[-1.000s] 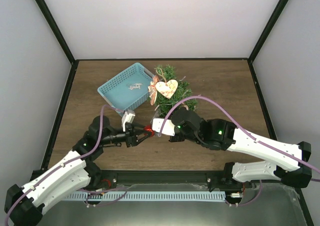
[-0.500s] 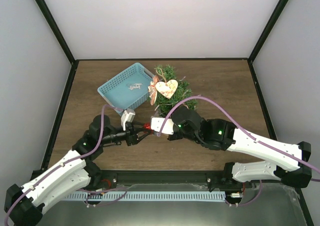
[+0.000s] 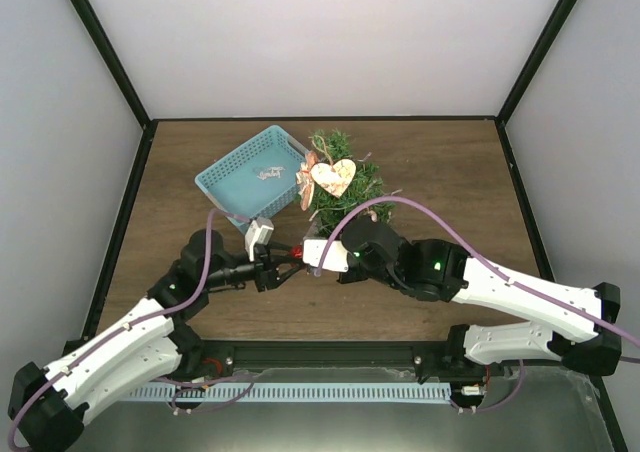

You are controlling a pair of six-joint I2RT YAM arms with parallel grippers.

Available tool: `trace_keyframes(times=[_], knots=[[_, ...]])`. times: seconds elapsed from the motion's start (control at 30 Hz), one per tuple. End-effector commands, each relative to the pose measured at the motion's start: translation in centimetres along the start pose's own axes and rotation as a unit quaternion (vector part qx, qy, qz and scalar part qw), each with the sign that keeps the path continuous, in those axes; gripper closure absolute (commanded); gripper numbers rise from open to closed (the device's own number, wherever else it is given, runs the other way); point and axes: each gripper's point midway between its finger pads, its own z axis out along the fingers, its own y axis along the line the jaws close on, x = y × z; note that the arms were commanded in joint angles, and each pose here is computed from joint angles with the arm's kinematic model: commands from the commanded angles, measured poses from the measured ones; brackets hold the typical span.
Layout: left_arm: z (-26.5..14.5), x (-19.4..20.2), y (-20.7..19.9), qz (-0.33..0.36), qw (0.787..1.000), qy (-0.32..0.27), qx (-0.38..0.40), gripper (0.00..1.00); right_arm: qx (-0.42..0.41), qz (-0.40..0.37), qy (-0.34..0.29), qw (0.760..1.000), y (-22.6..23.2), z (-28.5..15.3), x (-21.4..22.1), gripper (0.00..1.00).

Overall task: Decorate the small christmas tree
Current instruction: Hang the decoration item on the Christmas tree.

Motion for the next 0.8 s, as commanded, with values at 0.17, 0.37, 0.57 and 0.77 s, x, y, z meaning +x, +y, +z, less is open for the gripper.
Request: trace_keyframes(times=[0.17,0.37,0.57,0.77], knots=[[0.3,-1.0,-0.8,0.025,0.999,-0.014,0.015,0.62,-0.010,-0.008,0.018,1.000,0.7,0.2,0.8,0.99],[0.4,-1.2,-1.5,0.032,0.999,-0.007,0.028,0.62,0.000,-0.006,0.016,1.000,0.4,-0.2,0.9,0.99],[0.5,-0.9,-1.5,0.039,0.999,-0.002,0.026,0.62,0.002,-0.011,0.020,1.000,0.4,-0.2,1.3,0.99],[0.7,-0.7,-1.1,0.044,0.999,0.001,0.008,0.63,0.016,-0.018,0.032,0.999,0.0,-0.1,1.7,0.99]])
